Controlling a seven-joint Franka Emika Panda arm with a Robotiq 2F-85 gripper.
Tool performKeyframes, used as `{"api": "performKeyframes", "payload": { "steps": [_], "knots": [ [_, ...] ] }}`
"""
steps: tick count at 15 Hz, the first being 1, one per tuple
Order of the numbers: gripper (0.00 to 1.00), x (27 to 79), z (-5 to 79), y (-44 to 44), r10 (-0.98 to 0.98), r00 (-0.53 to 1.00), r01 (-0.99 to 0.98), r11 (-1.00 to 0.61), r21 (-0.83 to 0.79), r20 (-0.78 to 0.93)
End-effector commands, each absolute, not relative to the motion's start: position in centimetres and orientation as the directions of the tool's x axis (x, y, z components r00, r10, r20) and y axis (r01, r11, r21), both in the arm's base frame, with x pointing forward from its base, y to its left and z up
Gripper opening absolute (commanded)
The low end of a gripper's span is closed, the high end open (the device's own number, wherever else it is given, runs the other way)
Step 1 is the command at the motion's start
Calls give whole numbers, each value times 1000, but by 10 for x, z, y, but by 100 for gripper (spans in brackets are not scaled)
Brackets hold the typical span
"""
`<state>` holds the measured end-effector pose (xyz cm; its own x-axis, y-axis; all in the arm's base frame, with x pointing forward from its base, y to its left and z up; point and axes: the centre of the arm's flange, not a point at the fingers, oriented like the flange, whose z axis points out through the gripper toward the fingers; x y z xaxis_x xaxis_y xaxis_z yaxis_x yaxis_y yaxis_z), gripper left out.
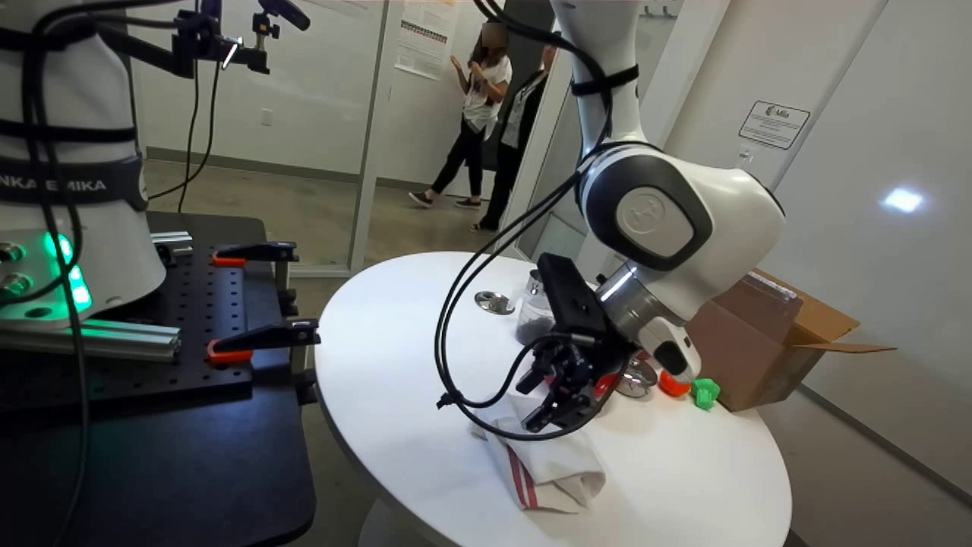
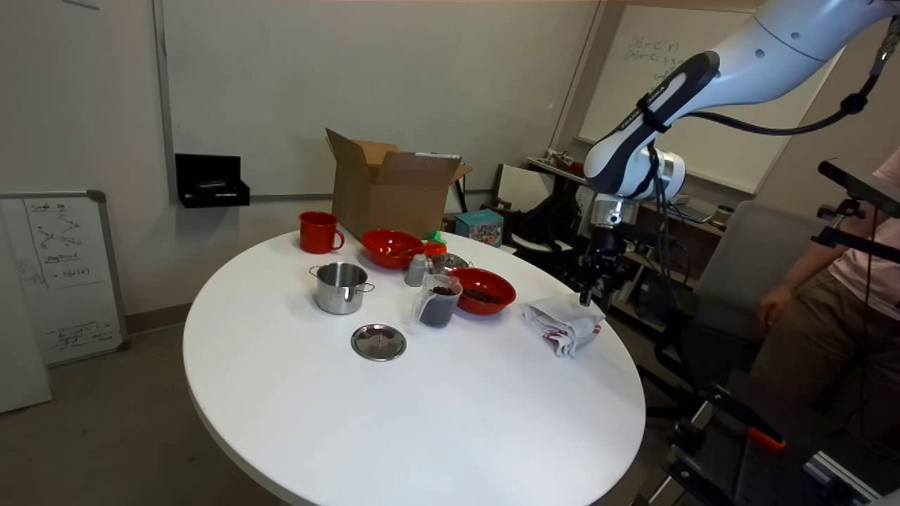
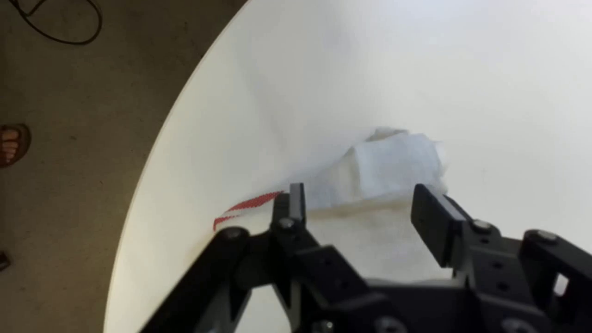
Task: Fold the white towel once
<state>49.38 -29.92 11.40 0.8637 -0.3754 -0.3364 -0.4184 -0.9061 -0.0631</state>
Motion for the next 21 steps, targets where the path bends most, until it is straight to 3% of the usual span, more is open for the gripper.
{"api": "performKeyframes", "payload": {
  "steps": [1,2,7,21],
  "knots": [
    [38,513,145,-307,-449,853,-473,-880,-32,-266],
    [36,520,152,-309,-467,847,-489,-872,-28,-252],
    [1,535,160,-312,-528,809,-551,-835,-18,-258],
    [0,521,97,-311,-573,769,-604,-796,-31,-282]
  ]
}}
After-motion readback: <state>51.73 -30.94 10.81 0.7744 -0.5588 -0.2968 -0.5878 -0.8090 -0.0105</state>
